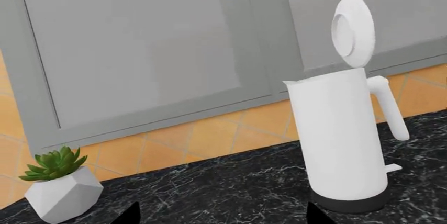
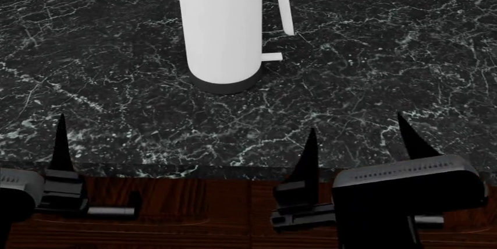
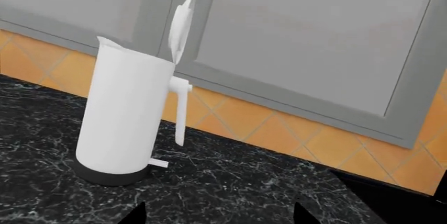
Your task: Close the lid of the electric kettle.
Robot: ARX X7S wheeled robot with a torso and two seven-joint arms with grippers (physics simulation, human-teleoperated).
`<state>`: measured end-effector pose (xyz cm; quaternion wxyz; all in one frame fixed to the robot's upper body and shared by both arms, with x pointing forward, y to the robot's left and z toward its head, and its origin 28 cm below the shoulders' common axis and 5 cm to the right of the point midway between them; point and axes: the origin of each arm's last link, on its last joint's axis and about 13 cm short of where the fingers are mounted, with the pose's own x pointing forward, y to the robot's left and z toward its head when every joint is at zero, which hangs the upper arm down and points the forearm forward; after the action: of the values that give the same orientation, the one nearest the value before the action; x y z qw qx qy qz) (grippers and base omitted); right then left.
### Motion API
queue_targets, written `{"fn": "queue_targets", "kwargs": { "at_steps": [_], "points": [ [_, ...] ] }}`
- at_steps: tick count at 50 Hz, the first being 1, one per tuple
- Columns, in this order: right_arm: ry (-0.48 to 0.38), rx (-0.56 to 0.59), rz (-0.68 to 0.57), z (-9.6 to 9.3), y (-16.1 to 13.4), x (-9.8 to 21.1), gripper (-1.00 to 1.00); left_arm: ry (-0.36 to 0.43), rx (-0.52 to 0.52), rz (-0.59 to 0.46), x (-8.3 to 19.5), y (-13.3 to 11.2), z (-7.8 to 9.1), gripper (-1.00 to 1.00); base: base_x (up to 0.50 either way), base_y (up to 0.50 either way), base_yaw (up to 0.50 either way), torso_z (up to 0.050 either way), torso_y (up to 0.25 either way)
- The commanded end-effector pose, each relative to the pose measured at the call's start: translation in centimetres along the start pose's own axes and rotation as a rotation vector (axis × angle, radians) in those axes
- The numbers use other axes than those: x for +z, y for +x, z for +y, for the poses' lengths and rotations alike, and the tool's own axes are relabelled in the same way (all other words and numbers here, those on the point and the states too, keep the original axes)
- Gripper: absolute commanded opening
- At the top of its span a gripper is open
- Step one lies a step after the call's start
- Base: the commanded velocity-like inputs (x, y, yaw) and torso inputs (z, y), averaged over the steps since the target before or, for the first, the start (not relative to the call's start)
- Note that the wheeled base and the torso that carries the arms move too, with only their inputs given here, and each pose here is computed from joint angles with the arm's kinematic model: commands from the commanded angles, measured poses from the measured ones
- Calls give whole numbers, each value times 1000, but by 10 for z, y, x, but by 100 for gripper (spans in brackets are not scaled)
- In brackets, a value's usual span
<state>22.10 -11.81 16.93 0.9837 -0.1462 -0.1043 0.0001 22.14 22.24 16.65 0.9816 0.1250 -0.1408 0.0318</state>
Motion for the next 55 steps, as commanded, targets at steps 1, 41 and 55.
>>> {"fn": "queue_targets", "kwargs": {
  "at_steps": [1, 41, 55],
  "points": [
    [-61, -36, -60, -19, 11, 37, 100, 41, -12, -116, 39, 7, 10, 100, 0, 0, 0, 0, 0],
    [-153, -80, -164, -52, 30, 112, 100, 114, -17, -214, 120, 33, 32, 100, 0, 0, 0, 0, 0],
    [-179, -72, -173, -49, 31, 116, 100, 116, -6, -217, 119, 33, 34, 100, 0, 0, 0, 0, 0]
  ]
}}
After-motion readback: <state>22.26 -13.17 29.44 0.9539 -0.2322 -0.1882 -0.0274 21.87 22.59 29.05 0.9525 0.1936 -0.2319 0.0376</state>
